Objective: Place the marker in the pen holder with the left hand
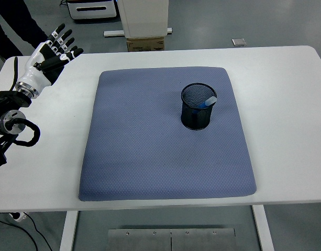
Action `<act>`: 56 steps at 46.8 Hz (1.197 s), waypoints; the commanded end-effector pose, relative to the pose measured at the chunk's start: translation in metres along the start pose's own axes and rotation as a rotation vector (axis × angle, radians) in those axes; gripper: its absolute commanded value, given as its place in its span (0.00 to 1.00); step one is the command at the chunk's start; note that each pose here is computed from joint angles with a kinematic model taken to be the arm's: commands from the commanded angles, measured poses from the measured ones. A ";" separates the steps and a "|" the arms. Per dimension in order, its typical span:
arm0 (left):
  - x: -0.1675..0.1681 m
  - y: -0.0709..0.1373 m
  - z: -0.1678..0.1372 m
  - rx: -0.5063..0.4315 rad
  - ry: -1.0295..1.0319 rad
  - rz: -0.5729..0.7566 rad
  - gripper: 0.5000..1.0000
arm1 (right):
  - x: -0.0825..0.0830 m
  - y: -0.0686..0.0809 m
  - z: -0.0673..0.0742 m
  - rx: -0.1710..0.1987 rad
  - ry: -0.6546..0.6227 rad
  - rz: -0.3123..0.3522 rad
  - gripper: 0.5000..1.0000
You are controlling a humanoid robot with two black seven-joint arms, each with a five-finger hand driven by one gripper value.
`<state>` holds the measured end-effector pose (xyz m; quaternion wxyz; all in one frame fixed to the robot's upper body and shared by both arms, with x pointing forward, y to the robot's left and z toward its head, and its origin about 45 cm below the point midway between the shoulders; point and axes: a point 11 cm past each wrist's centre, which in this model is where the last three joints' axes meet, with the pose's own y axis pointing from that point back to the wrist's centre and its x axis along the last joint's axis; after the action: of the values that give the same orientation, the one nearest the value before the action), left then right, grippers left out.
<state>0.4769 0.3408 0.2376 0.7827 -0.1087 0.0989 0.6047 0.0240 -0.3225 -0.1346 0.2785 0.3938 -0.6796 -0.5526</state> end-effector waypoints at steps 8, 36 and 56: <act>0.033 0.025 -0.007 -0.019 0.097 0.107 1.00 | 0.000 0.000 0.000 0.000 0.000 0.000 1.00; 0.084 0.072 -0.016 -0.054 0.202 0.253 1.00 | -0.003 -0.001 -0.004 0.007 0.000 -0.006 1.00; 0.087 0.074 -0.014 -0.052 0.196 0.262 1.00 | -0.011 -0.002 -0.010 0.015 0.002 -0.029 1.00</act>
<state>0.4262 0.4372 0.1965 0.6805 -0.1744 0.1704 0.6910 0.0366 -0.3173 -0.1336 0.2677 0.4061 -0.6766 -0.5529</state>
